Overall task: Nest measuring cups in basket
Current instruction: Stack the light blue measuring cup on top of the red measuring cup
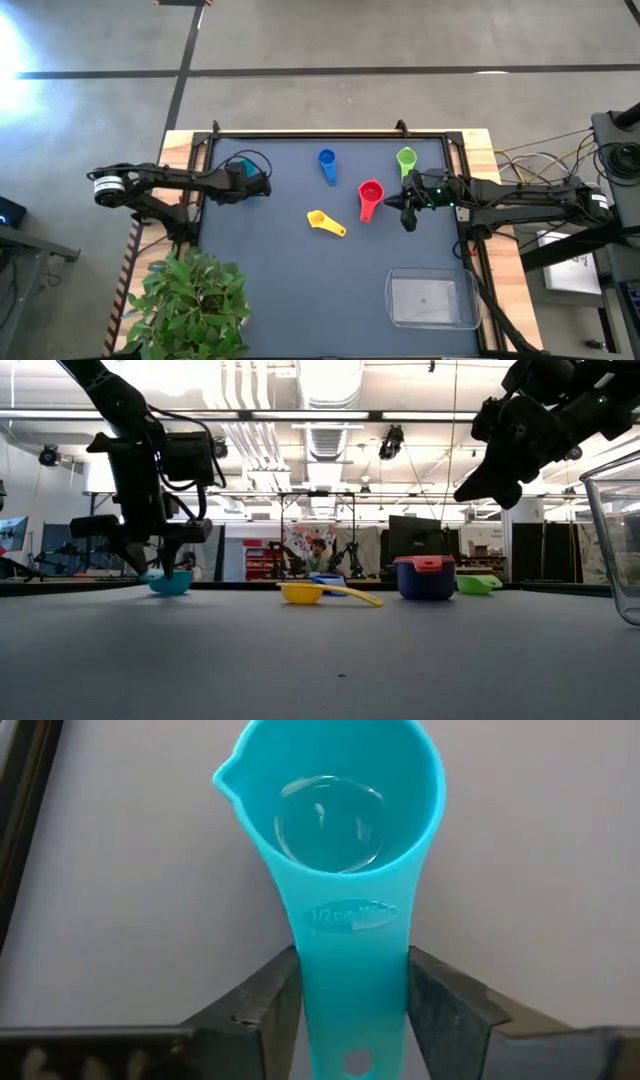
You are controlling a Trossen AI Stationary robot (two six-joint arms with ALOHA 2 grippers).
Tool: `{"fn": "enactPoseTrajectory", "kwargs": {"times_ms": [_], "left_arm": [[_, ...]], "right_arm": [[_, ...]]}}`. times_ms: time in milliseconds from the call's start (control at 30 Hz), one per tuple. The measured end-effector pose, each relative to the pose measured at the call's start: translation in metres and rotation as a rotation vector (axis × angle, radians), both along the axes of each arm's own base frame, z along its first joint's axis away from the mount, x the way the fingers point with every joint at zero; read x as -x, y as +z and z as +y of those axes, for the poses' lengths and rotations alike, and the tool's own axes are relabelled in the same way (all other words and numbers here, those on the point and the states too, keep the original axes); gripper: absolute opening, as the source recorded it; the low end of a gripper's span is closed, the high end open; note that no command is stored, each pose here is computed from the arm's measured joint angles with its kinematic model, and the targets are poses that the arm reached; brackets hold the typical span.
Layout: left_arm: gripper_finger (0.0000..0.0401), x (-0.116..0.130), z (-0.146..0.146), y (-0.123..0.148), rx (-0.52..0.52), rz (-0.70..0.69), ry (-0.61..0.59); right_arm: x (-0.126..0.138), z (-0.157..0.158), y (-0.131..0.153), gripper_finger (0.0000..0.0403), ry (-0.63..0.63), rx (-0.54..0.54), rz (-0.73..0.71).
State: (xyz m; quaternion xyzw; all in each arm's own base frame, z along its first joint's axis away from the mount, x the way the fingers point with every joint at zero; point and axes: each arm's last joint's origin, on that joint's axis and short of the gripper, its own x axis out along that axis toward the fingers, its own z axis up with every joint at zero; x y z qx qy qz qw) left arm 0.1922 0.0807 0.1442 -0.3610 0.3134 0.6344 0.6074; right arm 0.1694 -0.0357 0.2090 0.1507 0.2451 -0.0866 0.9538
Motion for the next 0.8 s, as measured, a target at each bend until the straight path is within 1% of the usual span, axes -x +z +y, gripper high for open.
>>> {"fn": "enactPoseTrajectory", "kwargs": {"times_ms": [100, 333, 500, 633, 800], "left_arm": [[0.0128, 0.0, 0.0, 0.0, -0.001, 0.001, -0.002], [0.0139, -0.001, 0.0, 0.001, -0.005, 0.02, -0.032], [0.0132, -0.006, 0.003, 0.008, -0.033, 0.017, -0.056], [0.0134, -0.017, 0.004, 0.021, -0.053, -0.001, -0.109], [0.0135, -0.039, -0.001, 0.047, -0.096, -0.059, -0.217]], "right_arm": [[0.0, 0.0, 0.0, 0.0009, 0.0, -0.001, 0.0], [0.0, 0.0, 0.0, 0.0009, 0.0, -0.001, -0.001], [0.0, 0.0, 0.0, 0.0009, 0.0, -0.001, -0.001], [0.0, 0.0, 0.0, 0.0009, -0.001, 0.0, -0.001], [0.0, 0.0, 0.0, 0.0009, 0.001, 0.002, -0.001]]}}
